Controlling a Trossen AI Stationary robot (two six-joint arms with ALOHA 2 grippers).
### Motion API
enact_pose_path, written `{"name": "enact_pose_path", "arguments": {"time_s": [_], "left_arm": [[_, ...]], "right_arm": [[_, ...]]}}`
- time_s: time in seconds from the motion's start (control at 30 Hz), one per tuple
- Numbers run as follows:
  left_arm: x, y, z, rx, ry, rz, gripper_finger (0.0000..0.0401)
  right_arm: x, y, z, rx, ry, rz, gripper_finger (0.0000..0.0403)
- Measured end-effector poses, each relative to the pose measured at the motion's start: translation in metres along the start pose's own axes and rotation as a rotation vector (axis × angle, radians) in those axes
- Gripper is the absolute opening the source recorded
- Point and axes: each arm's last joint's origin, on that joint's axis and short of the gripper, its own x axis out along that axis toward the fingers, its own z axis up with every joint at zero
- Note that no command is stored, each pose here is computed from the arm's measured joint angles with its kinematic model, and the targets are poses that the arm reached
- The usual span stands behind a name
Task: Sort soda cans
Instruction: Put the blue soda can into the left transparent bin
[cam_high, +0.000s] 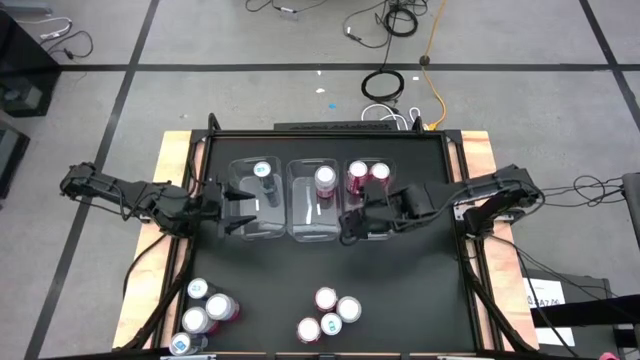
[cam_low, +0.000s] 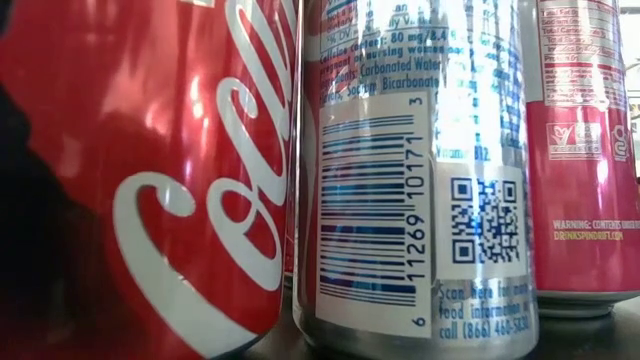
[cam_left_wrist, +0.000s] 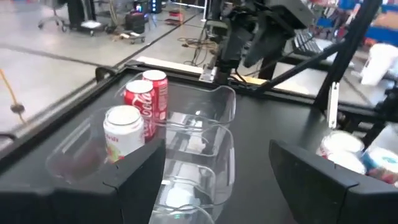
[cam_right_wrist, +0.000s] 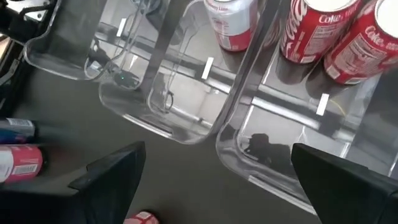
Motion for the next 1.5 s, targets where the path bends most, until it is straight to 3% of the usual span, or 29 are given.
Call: {"name": "enact_pose_path", "arguments": {"time_s": [0.17, 0.43, 0.7, 0.83, 1.1, 1.5], "left_arm": [[0.000, 0.001, -0.002, -0.141, 0.014, 0.038, 0.0295], [0.001, -0.002, 0.015, -0.159, 0.155, 0.150, 0.0282], [0.009, -0.023, 0.056, -0.115, 0.205, 0.122, 0.0252], [0.014, -0.035, 0.066, -0.146, 0.233, 0.103, 0.0240], [0.021, -0.062, 0.062, -0.237, 0.396, 0.098, 0.0216], [0.030, -0.095, 0.042, -0.339, 0.472, 0.076, 0.0192]], "right_arm": [[0.013, 0.007, -0.020, -0.173, -0.003, -0.040, 0.0396], [0.035, 0.007, -0.055, -0.257, 0.079, -0.109, 0.0396], [0.013, -0.004, -0.108, -0.364, 0.093, -0.160, 0.0396], [-0.003, -0.015, -0.131, -0.395, 0.069, -0.205, 0.0396], [-0.027, -0.029, -0.166, -0.388, -0.027, -0.173, 0.0396], [-0.049, -0.043, -0.201, -0.434, 0.051, -0.121, 0.0396]]}}
